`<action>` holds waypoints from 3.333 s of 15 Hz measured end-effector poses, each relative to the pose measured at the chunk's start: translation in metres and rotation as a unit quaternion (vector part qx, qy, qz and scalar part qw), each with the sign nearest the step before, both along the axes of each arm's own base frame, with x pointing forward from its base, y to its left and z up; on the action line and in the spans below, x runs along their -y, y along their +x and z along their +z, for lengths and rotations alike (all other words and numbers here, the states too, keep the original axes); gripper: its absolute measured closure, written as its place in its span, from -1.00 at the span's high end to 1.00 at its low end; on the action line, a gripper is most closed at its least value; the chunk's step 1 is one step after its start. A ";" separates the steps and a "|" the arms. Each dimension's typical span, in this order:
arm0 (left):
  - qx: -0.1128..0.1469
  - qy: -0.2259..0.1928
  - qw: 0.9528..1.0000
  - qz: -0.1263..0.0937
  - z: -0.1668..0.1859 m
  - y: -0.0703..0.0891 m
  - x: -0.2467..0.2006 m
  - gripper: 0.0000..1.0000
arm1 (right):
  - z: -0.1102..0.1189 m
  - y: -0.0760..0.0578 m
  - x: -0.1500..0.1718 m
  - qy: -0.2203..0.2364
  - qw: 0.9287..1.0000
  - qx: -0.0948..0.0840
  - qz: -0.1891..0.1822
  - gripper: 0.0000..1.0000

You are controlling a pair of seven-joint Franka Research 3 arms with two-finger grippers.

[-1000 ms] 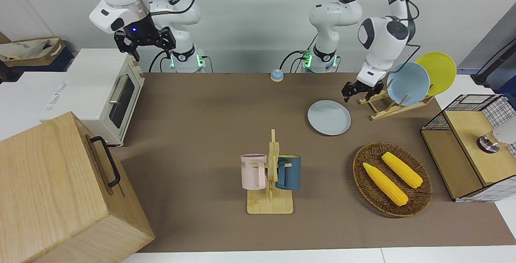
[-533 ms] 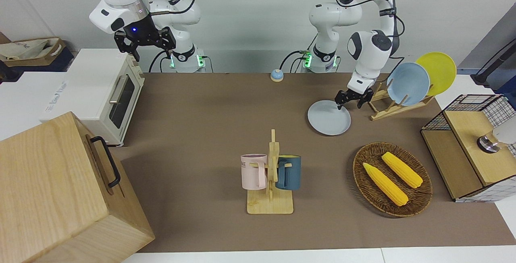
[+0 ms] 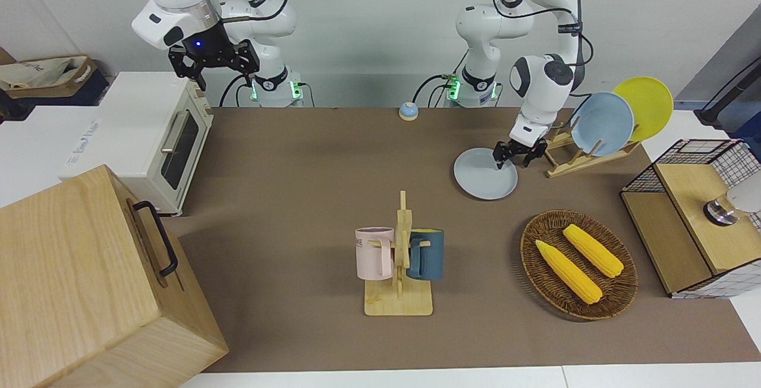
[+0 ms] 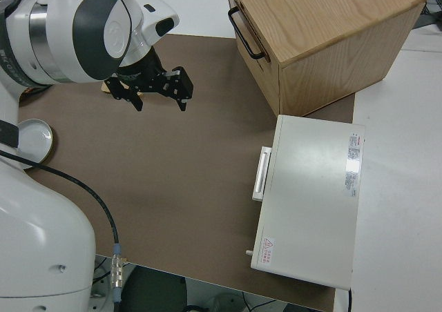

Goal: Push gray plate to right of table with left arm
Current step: 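Lower the left gripper beside the gray plate's edge nearest the robot, then push the gray plate with the left gripper toward the toaster oven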

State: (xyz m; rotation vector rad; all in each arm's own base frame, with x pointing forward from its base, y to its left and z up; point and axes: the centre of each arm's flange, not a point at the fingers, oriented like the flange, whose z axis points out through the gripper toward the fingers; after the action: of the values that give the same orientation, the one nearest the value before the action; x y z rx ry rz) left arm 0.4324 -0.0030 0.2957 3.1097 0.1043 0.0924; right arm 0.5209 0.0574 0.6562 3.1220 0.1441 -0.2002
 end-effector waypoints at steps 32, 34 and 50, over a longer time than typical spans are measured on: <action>0.006 -0.027 0.984 0.177 0.004 0.010 0.214 -0.98 | 0.000 0.000 0.000 0.000 1.000 0.000 0.000 0.97; 0.014 -0.023 0.980 0.198 0.004 0.001 0.260 -0.98 | 0.000 0.000 0.000 0.000 1.000 0.000 0.000 0.97; 0.021 0.011 0.966 0.257 0.003 -0.026 0.426 -0.88 | 0.000 0.000 0.000 0.000 1.000 0.000 0.000 0.97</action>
State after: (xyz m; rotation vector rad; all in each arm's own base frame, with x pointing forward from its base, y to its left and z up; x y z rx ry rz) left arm 0.4060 -0.4288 0.2992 3.0113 0.9071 0.1693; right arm 0.5209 0.0574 0.6562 3.1220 0.1441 -0.2001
